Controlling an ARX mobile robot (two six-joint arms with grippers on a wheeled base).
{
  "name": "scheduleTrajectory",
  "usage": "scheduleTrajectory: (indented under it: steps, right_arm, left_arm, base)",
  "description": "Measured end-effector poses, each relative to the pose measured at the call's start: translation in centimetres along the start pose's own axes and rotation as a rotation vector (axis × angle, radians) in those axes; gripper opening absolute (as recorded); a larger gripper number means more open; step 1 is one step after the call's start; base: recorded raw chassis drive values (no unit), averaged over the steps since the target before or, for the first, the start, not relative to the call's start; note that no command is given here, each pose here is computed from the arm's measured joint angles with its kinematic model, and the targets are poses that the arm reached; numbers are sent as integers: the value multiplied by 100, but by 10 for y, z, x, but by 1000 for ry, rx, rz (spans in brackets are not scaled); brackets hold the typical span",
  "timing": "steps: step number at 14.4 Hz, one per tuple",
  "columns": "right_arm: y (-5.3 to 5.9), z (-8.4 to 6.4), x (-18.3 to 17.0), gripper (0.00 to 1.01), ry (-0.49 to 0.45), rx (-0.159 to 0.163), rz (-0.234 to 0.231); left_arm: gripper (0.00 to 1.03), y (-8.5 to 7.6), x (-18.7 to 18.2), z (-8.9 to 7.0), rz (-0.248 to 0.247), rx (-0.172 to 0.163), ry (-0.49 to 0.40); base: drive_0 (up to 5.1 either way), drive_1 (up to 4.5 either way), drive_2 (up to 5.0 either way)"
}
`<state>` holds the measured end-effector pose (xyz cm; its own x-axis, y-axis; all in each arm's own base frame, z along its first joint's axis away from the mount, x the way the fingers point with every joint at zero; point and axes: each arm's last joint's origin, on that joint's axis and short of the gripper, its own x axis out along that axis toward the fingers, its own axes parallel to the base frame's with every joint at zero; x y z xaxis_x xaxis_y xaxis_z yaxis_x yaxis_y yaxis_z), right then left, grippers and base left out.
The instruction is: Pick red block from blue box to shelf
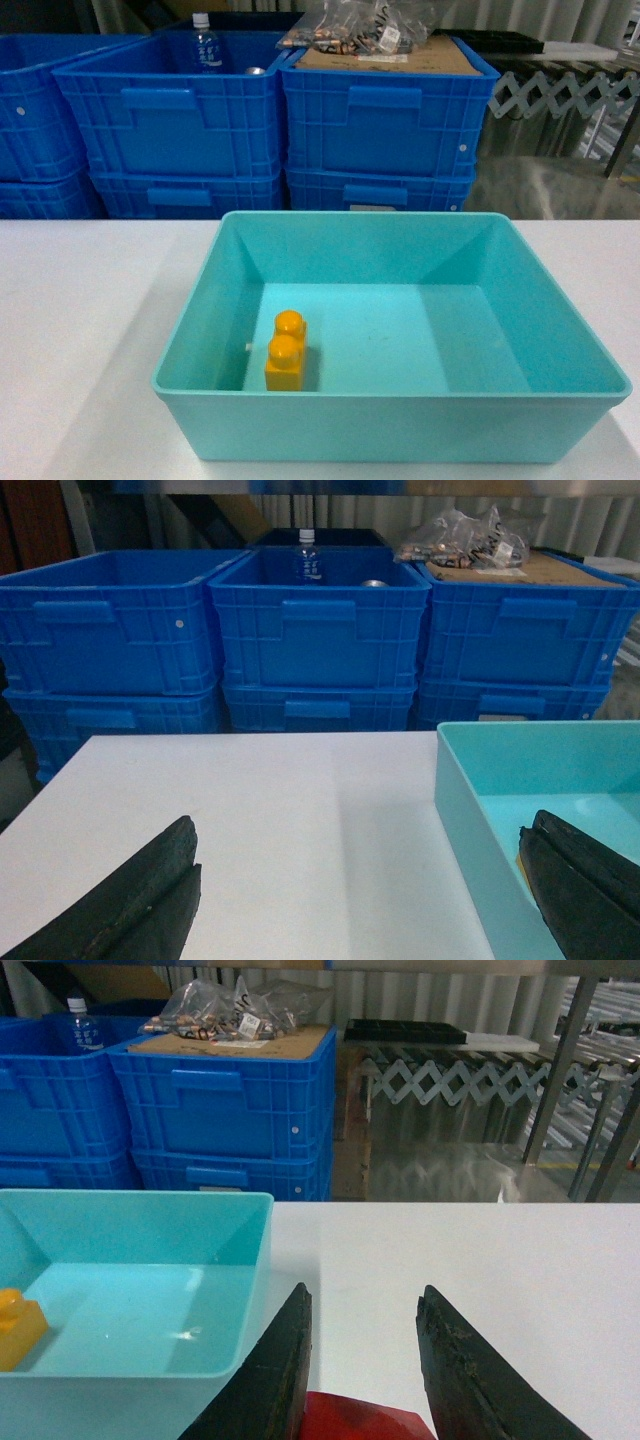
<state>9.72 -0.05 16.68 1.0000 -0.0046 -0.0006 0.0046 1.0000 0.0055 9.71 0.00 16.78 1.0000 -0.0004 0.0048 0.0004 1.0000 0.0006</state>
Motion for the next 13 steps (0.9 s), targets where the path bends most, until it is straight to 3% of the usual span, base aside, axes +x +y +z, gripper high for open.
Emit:
scheduleTrajectory:
  steps: [4, 13]
  right_arm:
    - [0, 0, 0, 27, -4, 0, 0]
    - [0, 0, 0, 27, -5, 0, 5]
  left_arm:
    - [98, 0, 0, 0, 1, 0, 0]
    - [98, 0, 0, 0, 1, 0, 0]
  base:
    - [0, 0, 0]
    - [-166, -166, -166]
